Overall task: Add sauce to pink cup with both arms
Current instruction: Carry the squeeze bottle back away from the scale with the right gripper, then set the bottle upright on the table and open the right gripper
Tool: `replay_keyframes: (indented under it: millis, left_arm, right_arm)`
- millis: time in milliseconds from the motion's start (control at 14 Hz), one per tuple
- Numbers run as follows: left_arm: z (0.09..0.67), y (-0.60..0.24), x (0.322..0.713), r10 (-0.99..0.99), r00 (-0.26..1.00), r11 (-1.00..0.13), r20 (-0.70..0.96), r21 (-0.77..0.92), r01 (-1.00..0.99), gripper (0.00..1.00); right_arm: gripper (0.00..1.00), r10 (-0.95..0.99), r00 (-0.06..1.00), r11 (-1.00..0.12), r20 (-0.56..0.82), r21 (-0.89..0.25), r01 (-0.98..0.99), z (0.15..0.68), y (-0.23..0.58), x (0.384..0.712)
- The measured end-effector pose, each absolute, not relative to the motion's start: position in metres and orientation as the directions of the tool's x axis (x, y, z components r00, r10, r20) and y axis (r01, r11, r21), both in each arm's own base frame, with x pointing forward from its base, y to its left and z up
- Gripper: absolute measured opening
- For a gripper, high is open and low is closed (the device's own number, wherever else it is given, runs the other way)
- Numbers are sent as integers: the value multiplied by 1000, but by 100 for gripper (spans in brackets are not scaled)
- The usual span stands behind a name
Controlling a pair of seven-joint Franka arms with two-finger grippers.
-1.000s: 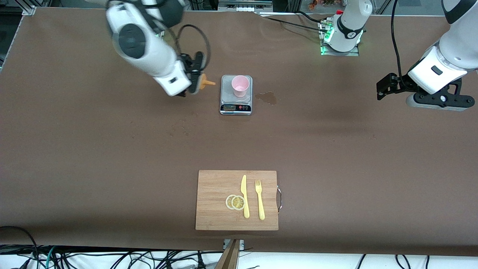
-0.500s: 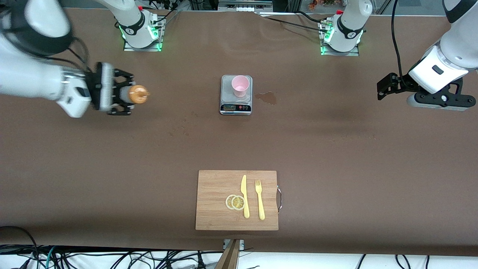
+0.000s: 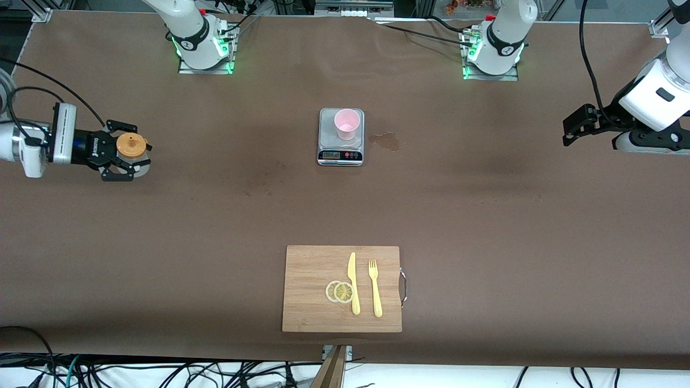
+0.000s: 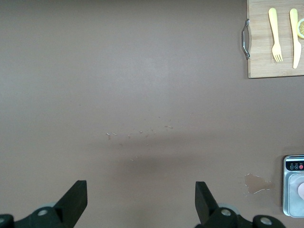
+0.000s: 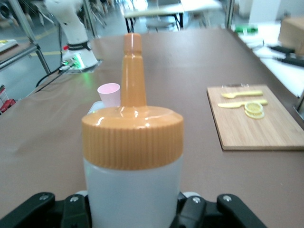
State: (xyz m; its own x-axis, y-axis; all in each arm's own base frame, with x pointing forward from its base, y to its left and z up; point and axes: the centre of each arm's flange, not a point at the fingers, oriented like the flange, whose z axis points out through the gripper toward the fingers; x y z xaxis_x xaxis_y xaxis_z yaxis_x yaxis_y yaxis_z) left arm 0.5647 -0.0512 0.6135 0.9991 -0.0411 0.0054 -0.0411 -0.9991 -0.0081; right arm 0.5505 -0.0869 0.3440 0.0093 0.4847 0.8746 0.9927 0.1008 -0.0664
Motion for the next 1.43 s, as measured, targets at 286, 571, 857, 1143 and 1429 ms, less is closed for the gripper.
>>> replay_keyframes:
  millis: [286,571,857,1143,1429]
  left_arm:
    - [614,-51,565,-42,999,-999,6,-8,-42,100]
    - [614,-53,564,-43,999,-999,4,-2,-43,100]
    - [614,-55,564,-45,999,-999,1,11,-45,100]
    - [614,-58,564,-45,999,-998,-1,32,-45,100]
    - [614,-67,562,-58,998,-997,-4,48,-57,100]
  right_arm:
    - [37,318,-63,133,946,21,991,219,-118,531]
    - [37,181,-58,125,982,35,992,150,-102,543]
    - [37,58,-62,62,996,58,996,123,-50,560]
    - [38,-24,-55,-12,998,55,998,86,-24,573]
    - [41,-1,-75,-34,997,75,997,90,-31,589]
